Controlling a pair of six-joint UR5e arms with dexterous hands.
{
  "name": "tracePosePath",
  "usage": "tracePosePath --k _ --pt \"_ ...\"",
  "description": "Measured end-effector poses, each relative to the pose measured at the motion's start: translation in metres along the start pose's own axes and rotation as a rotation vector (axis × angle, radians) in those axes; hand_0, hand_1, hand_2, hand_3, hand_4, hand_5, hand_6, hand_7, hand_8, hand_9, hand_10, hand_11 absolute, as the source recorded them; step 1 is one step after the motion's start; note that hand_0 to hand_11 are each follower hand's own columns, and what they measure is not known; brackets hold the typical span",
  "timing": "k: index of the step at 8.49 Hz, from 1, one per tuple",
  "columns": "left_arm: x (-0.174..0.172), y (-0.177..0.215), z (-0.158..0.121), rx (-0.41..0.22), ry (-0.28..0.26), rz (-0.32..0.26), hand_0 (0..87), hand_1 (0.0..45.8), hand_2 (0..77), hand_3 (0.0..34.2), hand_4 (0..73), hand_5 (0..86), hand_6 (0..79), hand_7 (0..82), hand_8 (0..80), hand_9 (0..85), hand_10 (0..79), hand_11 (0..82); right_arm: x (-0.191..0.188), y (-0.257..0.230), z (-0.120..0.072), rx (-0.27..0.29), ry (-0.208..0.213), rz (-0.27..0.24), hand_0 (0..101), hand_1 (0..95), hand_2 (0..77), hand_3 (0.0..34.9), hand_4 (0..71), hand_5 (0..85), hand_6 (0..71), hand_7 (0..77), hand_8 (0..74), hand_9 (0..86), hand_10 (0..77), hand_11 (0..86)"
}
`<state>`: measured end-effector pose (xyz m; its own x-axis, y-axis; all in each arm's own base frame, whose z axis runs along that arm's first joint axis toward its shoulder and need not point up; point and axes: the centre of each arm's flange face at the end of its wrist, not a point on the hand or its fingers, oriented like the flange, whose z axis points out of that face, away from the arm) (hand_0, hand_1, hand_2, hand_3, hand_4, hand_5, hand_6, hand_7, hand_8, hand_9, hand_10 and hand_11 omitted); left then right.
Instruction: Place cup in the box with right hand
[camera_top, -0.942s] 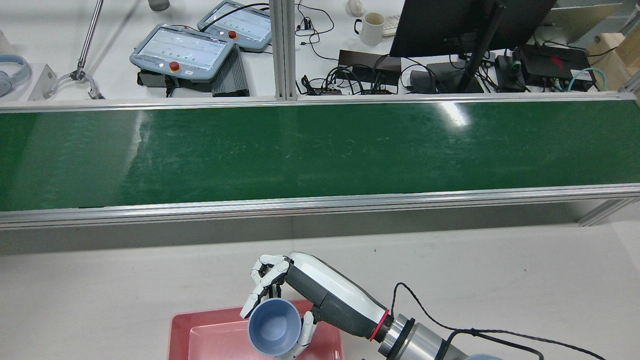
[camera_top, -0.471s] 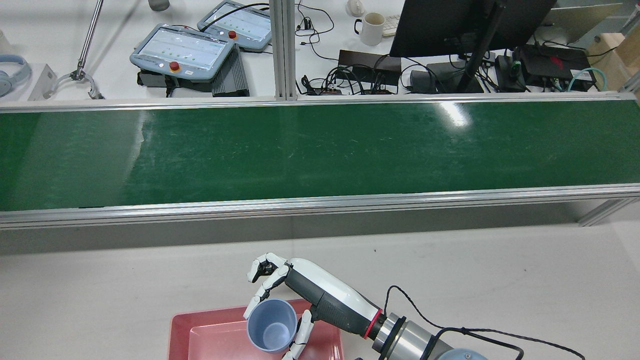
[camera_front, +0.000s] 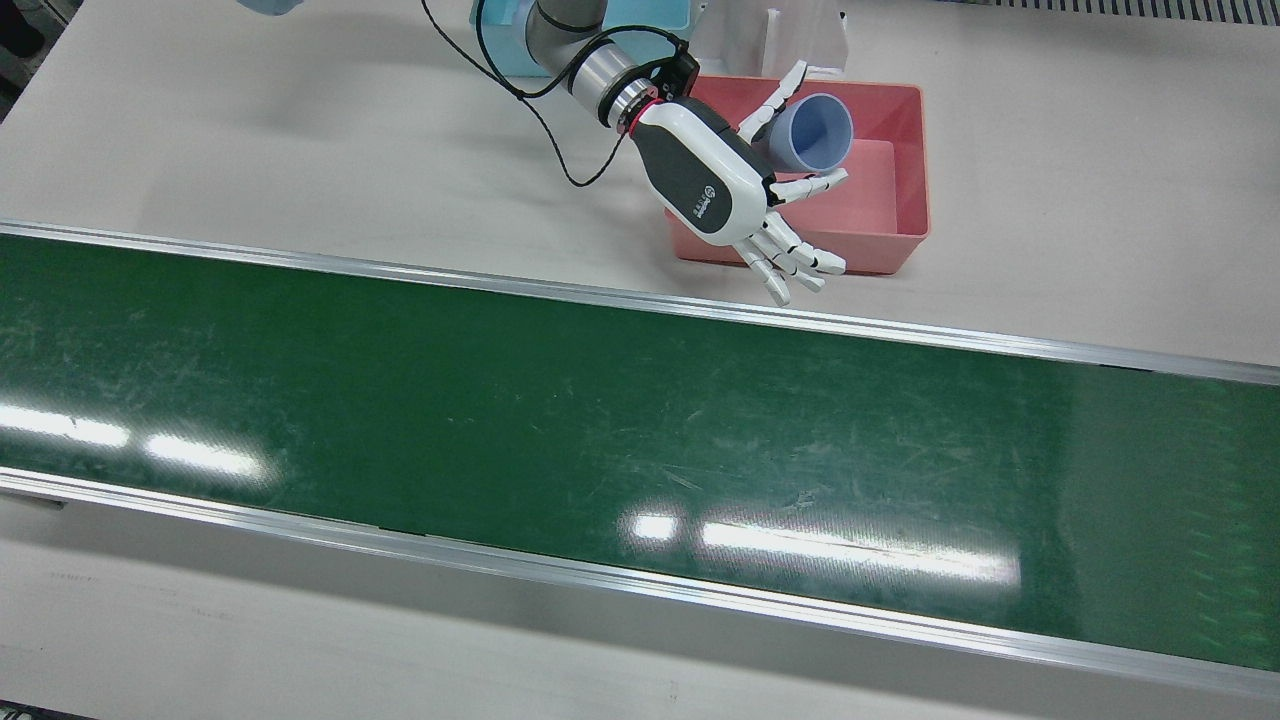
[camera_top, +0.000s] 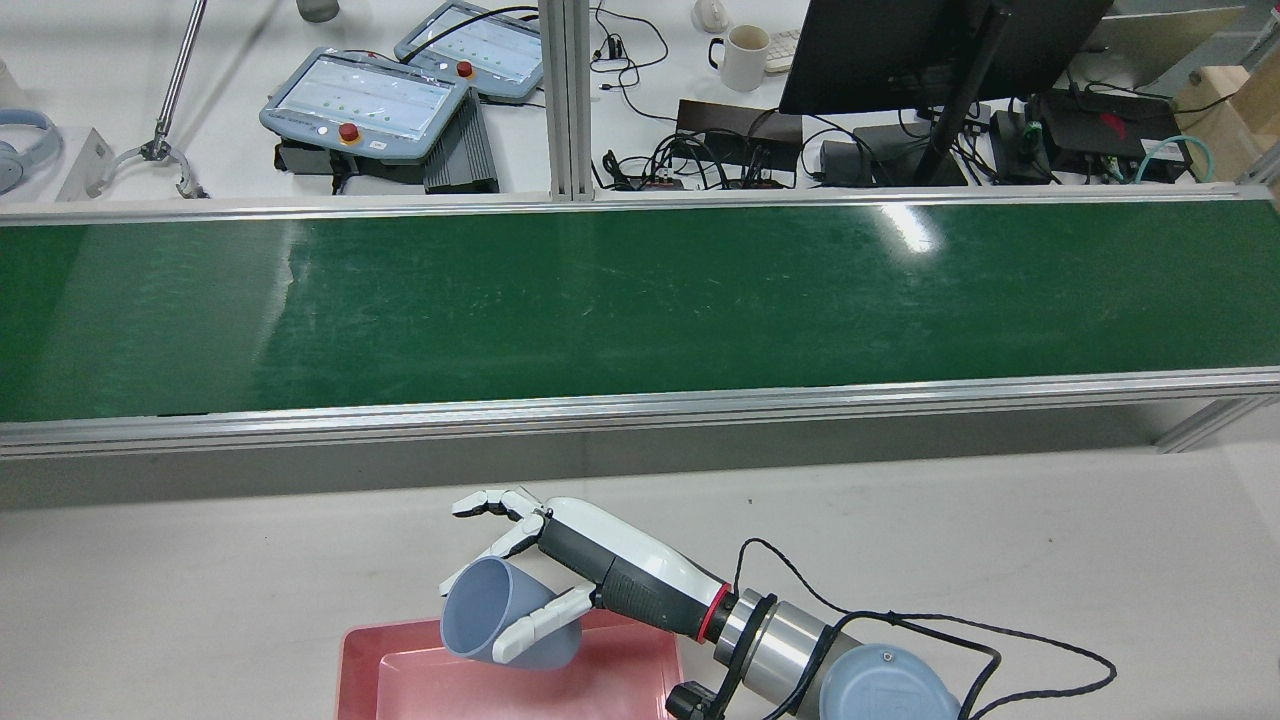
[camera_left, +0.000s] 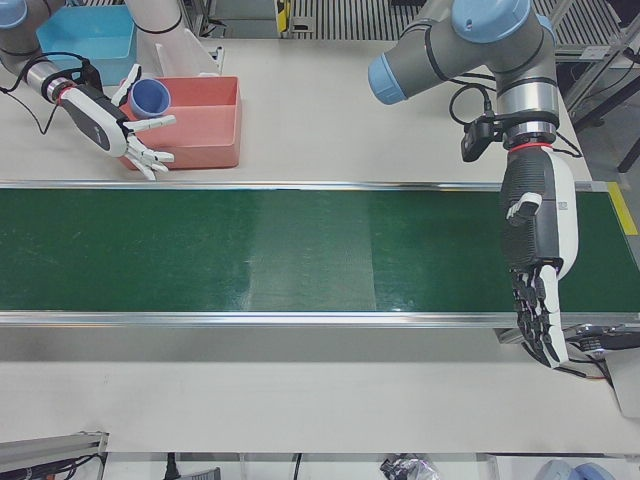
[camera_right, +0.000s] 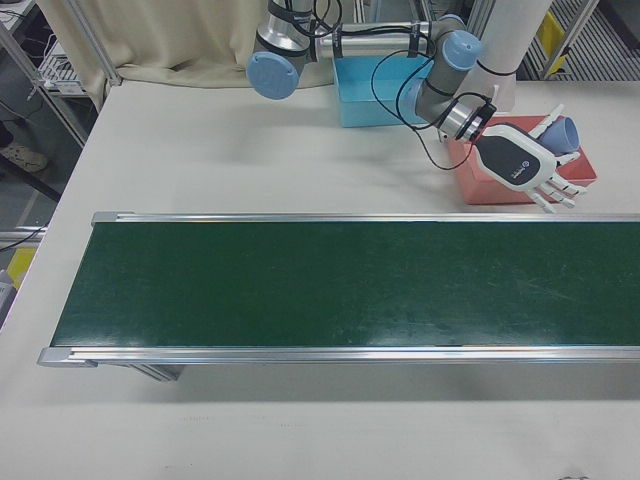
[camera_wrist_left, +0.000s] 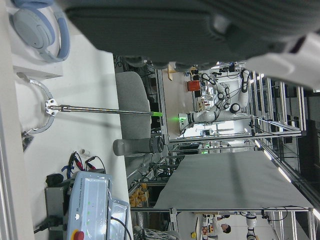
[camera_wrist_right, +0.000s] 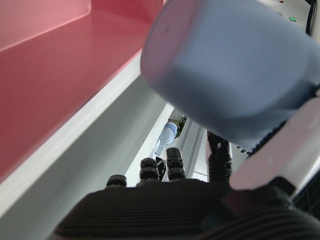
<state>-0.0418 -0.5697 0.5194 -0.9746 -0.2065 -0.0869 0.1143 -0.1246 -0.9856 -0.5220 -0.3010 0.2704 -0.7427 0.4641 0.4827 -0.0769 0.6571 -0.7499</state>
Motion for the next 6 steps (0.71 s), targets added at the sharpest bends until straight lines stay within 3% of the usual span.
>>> tracePosePath --k 1,2,3,4,5,6 --pt "0.0 0.0 0.0 0.0 0.0 0.0 0.0 0.5 0.5 0.0 0.0 0.0 0.0 0.0 0.0 0.5 0.0 0.0 -0.005 -0.001 0.002 -0.002 -0.005 -0.001 24 8.7 0.5 10.7 38.7 3.3 0.5 27.3 4.4 8.7 0.0 1.1" --pt "0.0 0.0 0.0 0.0 0.001 0.0 0.0 0.5 0.5 0.0 0.0 0.0 0.0 0.0 0.0 0.5 0.0 0.0 -0.01 -0.003 0.003 -0.002 -0.012 0.0 8 0.0 0.5 14.4 31.1 1.1 0.5 26.2 4.4 8.7 0.0 1.1" --pt "0.0 0.0 0.0 0.001 0.0 0.0 0.0 0.5 0.5 0.0 0.0 0.0 0.0 0.0 0.0 0.5 0.0 0.0 -0.013 -0.004 0.003 -0.003 -0.017 0.003 0 0.5 0.5 18.0 20.7 0.5 0.5 26.7 4.4 8.7 0.0 1.1" --pt "0.0 0.0 0.0 0.001 0.001 0.0 0.0 0.5 0.5 0.0 0.0 0.0 0.0 0.0 0.0 0.5 0.0 0.0 -0.016 -0.004 0.002 -0.005 -0.021 0.006 0 0.5 0.5 22.1 30.5 0.5 0.5 31.6 7.6 12.0 0.0 1.1" --pt "0.0 0.0 0.0 0.0 0.001 0.0 0.0 0.5 0.5 0.0 0.0 0.0 0.0 0.0 0.0 0.5 0.0 0.0 -0.023 -0.003 0.001 -0.007 -0.032 0.008 13 0.5 0.5 20.5 42.5 0.5 8.7 42.0 10.9 18.5 0.0 1.1" --pt "0.0 0.0 0.0 0.0 0.0 0.0 0.0 0.5 0.5 0.0 0.0 0.0 0.0 0.0 0.0 0.5 0.0 0.0 -0.034 -0.008 0.0 -0.002 -0.049 0.003 29 0.5 0.5 17.7 50.2 0.5 12.0 55.6 16.4 26.7 0.5 1.1"
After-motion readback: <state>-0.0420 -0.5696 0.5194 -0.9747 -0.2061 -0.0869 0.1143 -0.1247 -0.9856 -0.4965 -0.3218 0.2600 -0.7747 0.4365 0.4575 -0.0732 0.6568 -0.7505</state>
